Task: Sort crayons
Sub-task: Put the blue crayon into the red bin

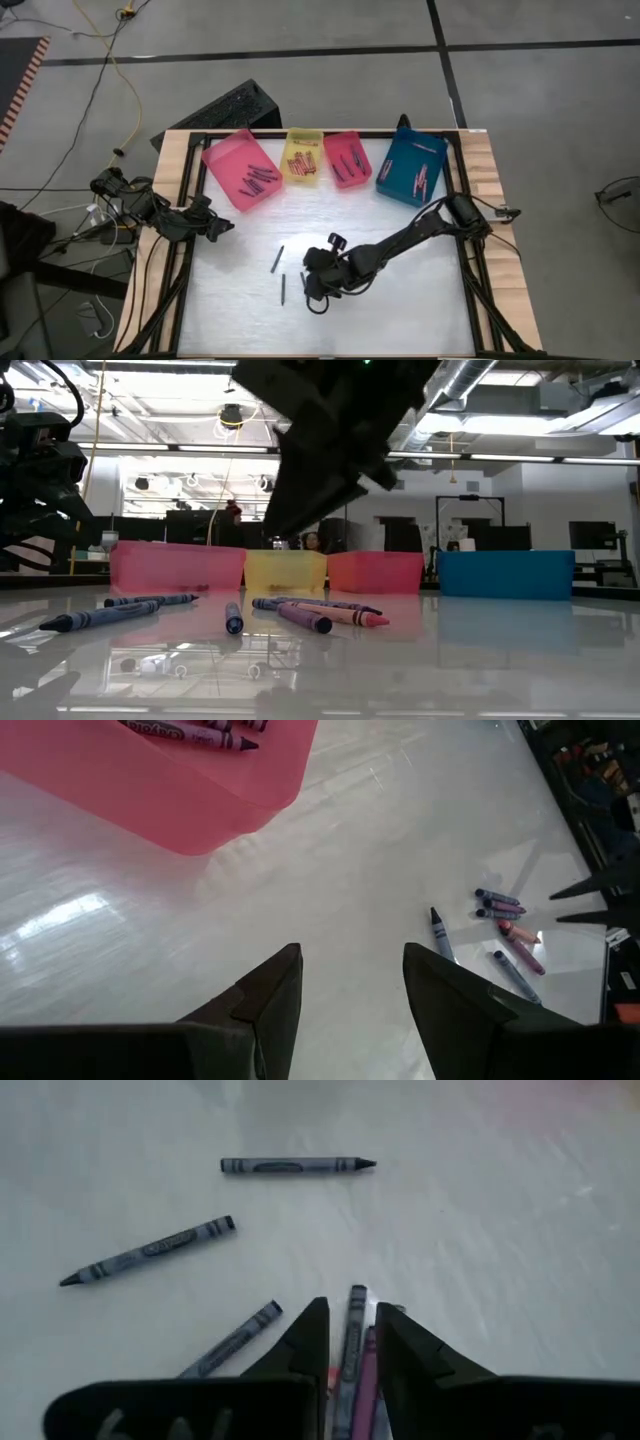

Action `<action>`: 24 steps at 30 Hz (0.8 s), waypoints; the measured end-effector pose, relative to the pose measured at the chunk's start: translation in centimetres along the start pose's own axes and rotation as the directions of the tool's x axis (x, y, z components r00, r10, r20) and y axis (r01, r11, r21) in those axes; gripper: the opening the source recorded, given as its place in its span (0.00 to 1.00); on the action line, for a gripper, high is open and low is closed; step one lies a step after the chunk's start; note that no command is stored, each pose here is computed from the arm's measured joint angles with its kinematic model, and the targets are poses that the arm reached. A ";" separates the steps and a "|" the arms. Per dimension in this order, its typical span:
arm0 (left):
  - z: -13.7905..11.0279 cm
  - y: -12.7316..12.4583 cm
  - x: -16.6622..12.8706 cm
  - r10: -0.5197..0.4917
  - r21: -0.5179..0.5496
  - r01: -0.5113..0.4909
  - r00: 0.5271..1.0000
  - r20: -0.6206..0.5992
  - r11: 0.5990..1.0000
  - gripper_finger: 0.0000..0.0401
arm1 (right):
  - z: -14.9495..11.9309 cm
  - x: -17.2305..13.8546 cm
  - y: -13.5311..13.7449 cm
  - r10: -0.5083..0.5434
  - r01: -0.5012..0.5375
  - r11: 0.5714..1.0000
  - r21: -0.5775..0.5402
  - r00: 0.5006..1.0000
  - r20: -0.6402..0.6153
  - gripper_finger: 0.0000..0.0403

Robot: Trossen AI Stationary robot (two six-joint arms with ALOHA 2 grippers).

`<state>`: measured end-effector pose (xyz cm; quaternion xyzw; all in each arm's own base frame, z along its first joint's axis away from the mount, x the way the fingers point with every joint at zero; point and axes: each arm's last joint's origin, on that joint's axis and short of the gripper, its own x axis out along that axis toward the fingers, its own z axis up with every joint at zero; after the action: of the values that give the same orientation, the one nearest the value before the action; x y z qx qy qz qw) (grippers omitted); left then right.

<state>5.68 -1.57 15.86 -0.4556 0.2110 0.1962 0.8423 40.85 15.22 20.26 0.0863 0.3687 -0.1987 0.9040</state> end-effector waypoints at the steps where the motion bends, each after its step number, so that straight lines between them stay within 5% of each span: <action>1: 0.0 0.0 0.0 0.000 0.000 0.000 1.000 0.000 1.000 0.41 | 0.1 0.2 0.0 0.000 0.000 1.000 -0.017 1.000 0.011 0.20; 5: 0.0 0.0 0.0 0.001 0.001 -0.001 1.000 0.000 1.000 0.41 | 1.7 1.3 -0.3 0.051 -0.048 0.998 -0.035 0.994 0.101 0.20; 13: 0.0 0.0 0.0 0.000 0.000 0.000 1.000 0.000 1.000 0.41 | 4.7 3.6 -1.2 0.247 -0.191 0.952 -0.241 0.942 0.229 0.20; 18: 0.0 0.0 0.0 0.000 0.001 0.000 1.000 -0.001 1.000 0.41 | 5.7 4.7 -2.8 0.329 -0.224 0.877 -0.425 0.925 0.190 0.19; 24: 0.0 0.0 0.0 0.001 0.000 -0.001 1.000 0.000 1.000 0.41 | 7.0 5.9 -5.2 0.393 -0.273 0.836 -0.475 0.903 0.172 0.19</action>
<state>5.68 -1.57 15.86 -0.4554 0.2112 0.1964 0.8423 46.95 6.67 21.09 -0.0840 0.2599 0.0419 0.9611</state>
